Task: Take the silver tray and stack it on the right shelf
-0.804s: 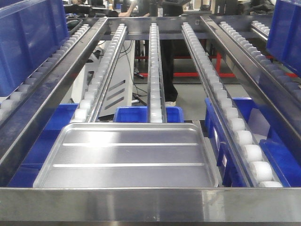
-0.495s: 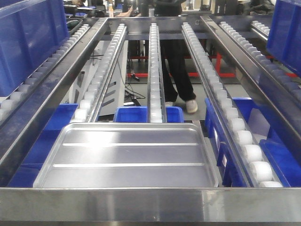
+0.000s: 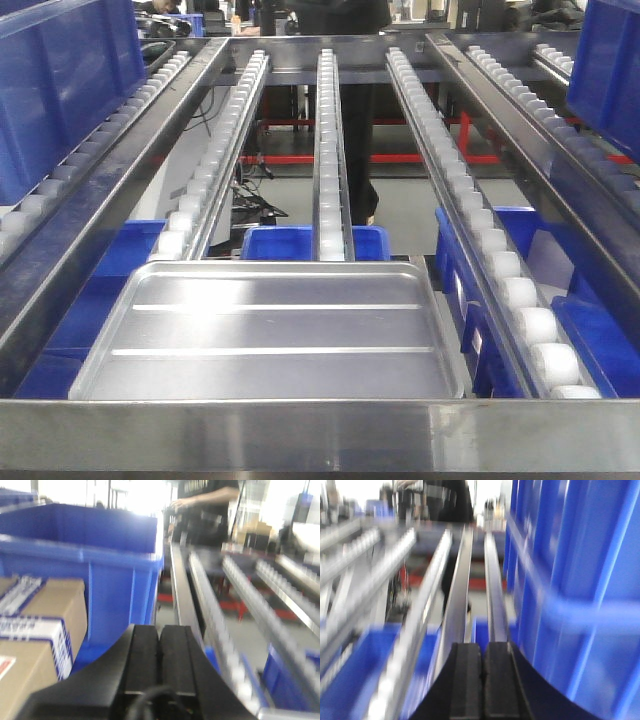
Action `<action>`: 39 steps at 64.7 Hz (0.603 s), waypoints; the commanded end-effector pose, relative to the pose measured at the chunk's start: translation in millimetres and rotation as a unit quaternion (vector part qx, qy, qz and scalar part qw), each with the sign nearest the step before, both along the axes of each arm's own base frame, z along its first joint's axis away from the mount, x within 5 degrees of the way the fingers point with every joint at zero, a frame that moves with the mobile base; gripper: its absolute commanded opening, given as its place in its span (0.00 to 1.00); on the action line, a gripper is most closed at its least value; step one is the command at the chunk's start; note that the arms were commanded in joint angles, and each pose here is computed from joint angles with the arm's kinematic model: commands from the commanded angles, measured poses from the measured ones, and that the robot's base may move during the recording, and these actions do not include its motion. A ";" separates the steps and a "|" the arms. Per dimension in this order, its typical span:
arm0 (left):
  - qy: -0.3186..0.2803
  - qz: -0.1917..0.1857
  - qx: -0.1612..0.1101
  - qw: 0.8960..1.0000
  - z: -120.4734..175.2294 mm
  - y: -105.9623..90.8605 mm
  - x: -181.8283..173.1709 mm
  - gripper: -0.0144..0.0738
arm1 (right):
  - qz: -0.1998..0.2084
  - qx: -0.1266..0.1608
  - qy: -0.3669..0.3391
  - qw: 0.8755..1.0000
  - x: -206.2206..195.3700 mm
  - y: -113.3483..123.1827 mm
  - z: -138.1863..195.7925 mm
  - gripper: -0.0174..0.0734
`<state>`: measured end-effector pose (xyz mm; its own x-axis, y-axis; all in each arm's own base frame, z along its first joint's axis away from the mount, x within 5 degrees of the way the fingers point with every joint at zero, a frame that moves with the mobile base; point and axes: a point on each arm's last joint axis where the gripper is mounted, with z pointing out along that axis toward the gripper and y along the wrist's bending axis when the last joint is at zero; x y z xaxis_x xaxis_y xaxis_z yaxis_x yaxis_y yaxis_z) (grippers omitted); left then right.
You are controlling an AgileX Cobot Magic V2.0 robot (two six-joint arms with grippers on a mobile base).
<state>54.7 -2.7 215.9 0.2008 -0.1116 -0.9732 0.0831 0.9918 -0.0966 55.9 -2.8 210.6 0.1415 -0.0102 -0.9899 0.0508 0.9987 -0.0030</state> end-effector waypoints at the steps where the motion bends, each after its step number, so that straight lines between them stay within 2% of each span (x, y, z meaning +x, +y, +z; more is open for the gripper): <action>1: -0.067 0.008 -0.037 0.997 13.3 3.3 -4.1 0.05 | -0.002 -0.009 -0.140 0.990 -9.6 0.2 28.6 0.25; 7: -0.084 0.006 -0.037 0.996 28.4 3.4 -7.7 0.05 | -0.002 -0.011 -0.184 0.983 -13.2 0.3 36.0 0.25; 12: -0.093 0.002 -0.027 0.995 48.4 2.5 -11.4 0.05 | -0.002 -0.010 -0.184 0.983 -14.2 0.3 41.0 0.25; 21: -0.071 0.001 0.034 0.997 101.1 -0.6 -14.4 0.05 | -0.001 -0.008 -0.130 0.991 -12.8 0.4 59.1 0.25; 30: 0.001 -0.008 0.046 0.999 148.9 -2.9 -2.1 0.05 | -0.001 -0.007 -0.120 0.993 -8.0 0.3 88.4 0.25; 35: 0.059 -0.018 0.045 0.997 163.0 -5.4 13.2 0.05 | 0.002 -0.006 -0.102 0.995 -1.2 0.2 100.5 0.25; 39: 0.094 -0.033 0.050 0.994 166.8 -9.0 27.8 0.05 | 0.008 -0.004 -0.060 0.998 7.6 0.6 108.5 0.25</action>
